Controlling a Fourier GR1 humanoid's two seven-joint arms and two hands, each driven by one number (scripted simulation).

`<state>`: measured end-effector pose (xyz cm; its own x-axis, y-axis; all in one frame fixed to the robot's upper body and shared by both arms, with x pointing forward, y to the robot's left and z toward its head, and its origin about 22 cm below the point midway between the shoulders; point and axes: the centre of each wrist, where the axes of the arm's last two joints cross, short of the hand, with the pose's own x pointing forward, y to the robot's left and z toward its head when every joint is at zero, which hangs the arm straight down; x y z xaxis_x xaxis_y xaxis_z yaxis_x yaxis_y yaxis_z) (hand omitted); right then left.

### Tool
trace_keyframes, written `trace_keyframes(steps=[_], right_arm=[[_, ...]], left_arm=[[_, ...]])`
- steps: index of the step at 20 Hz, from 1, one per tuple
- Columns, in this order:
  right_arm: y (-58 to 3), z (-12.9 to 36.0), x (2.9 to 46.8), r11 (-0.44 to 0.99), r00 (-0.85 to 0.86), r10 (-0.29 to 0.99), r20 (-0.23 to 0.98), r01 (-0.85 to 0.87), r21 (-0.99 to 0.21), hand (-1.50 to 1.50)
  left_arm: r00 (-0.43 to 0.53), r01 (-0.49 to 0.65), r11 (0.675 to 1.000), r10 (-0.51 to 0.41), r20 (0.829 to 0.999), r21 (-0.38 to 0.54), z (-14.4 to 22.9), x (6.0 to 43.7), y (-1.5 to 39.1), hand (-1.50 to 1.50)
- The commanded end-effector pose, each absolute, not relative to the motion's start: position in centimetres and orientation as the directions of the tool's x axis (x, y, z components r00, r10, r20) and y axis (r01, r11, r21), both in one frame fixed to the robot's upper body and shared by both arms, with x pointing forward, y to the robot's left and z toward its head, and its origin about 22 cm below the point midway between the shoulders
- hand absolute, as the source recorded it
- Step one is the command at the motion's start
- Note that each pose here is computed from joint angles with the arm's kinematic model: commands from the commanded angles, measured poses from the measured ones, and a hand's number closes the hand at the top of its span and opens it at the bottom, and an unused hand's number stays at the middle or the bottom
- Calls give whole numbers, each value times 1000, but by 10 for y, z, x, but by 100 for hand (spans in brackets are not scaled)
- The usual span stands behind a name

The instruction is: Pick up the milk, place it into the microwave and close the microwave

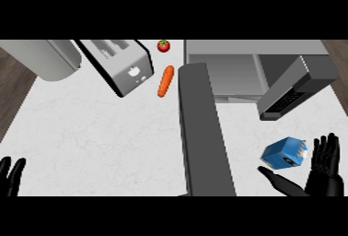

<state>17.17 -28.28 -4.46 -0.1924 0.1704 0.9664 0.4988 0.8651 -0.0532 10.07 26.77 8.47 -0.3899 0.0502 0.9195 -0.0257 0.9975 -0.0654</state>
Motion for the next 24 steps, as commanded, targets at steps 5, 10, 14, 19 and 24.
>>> trace_keyframes(steps=[5, 10, 14, 19, 24], right_arm=[[-297, -78, 201, 864, -193, 168, 967, 501, -50, -150], [-304, -79, 196, 806, -121, 220, 968, 582, -111, -150], [-308, -117, 187, 757, -45, 267, 963, 627, -181, -150], [-348, -122, 164, 761, -39, 248, 968, 626, -169, -150], [-336, -131, 172, 918, -139, 45, 989, 395, 14, -150]], left_arm=[[-378, -31, 997, 52, 924, -69, 82, 116, 270, -150], [-392, -36, 998, 37, 919, -56, 85, 114, 266, -150], [-379, -28, 998, 47, 924, -62, 80, 101, 273, -150], [-380, -43, 998, 33, 924, -53, 87, 104, 271, -150], [-374, -16, 996, 73, 925, -85, 96, 100, 261, -150]])
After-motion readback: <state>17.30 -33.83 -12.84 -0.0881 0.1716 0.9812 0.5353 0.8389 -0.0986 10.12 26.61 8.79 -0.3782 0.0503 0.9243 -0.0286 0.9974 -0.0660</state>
